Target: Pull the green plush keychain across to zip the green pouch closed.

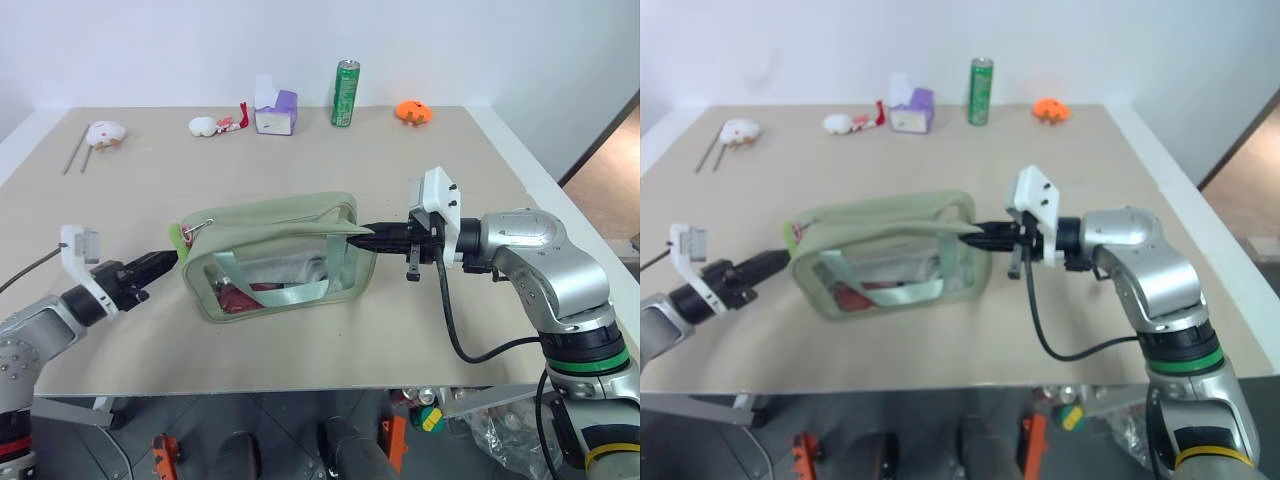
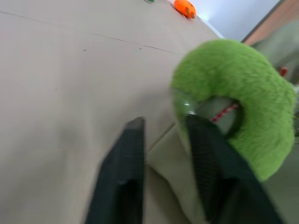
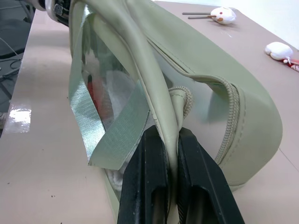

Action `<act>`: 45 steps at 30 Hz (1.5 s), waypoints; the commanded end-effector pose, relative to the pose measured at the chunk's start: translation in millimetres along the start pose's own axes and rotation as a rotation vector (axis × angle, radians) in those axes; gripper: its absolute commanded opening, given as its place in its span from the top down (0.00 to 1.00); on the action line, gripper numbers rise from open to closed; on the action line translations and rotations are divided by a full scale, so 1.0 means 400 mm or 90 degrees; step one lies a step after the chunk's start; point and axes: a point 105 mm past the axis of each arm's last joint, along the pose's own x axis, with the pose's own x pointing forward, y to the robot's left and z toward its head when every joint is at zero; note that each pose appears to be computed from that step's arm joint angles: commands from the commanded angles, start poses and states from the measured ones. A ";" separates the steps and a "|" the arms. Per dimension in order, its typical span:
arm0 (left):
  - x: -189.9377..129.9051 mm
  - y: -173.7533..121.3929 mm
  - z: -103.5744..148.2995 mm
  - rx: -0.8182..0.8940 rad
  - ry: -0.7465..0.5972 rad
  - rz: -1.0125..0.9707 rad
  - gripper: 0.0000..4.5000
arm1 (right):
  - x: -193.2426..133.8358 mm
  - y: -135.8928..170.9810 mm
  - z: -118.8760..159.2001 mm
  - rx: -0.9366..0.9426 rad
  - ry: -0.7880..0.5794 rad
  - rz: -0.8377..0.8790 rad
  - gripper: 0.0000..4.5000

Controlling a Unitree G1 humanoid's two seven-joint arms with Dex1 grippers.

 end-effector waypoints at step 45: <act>0.073 -0.038 0.080 0.002 -0.070 -0.044 0.99 | -0.018 0.007 0.035 -0.032 -0.017 -0.013 1.00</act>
